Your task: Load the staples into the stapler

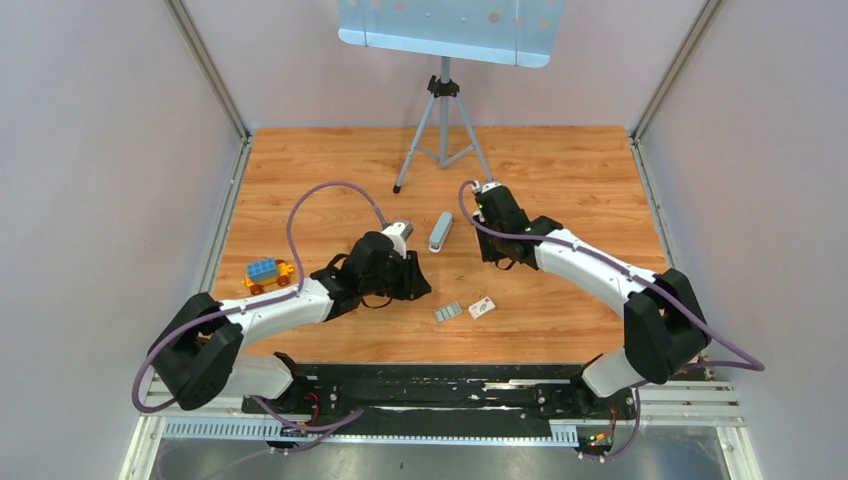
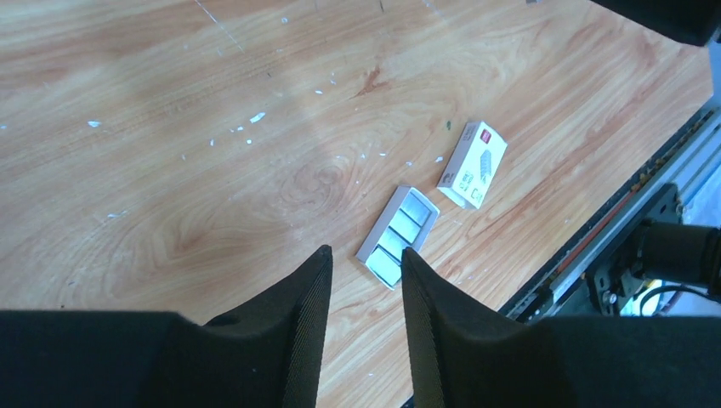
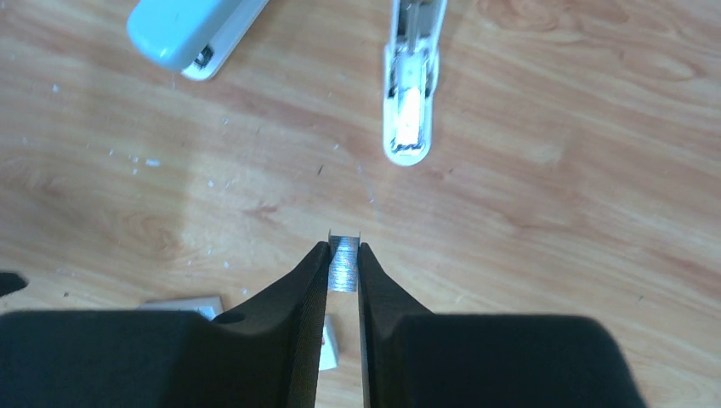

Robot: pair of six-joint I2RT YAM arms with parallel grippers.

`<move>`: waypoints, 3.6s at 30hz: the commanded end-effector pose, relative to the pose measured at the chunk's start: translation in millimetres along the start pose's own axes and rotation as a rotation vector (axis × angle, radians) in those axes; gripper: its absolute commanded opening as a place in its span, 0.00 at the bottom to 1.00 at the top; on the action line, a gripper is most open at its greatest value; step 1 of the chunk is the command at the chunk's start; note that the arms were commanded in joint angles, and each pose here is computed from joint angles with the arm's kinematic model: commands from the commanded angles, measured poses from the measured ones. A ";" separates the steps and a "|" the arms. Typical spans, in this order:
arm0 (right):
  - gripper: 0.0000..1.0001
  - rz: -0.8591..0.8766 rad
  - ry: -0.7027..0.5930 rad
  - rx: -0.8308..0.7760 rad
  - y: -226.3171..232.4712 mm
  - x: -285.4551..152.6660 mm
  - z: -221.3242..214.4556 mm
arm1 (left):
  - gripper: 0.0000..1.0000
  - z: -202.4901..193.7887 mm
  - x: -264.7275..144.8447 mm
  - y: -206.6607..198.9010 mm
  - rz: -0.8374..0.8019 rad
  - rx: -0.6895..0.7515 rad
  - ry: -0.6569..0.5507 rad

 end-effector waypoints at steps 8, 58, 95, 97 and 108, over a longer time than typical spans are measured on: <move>0.20 0.049 -0.002 -0.017 -22.1 36.7 33.7 | 0.64 25.0 -38.3 -5.2 0.092 0.127 -0.031; 0.20 0.106 0.052 -0.019 -47.3 84.1 36.7 | 1.00 42.0 -65.9 -5.3 0.162 0.250 -0.028; 0.34 0.113 0.049 0.015 -45.3 67.8 43.0 | 1.00 50.7 -61.4 2.8 0.215 0.204 -0.094; 0.35 0.112 0.040 0.032 -45.4 64.3 45.5 | 1.00 54.5 -57.1 1.0 0.183 0.181 -0.120; 0.35 0.097 0.043 0.119 -59.1 77.8 54.5 | 0.79 95.2 -11.1 -17.7 0.089 0.153 -0.134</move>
Point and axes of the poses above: each gripper's point midway between its finger pads, its own x axis out along the fingers, its own y axis along the line the jaws close on, z = x × y, the point moved 6 cm from there along -x, back along the fingers, and after that the axes turned 6 degrees about x, right-handed, at the moved point
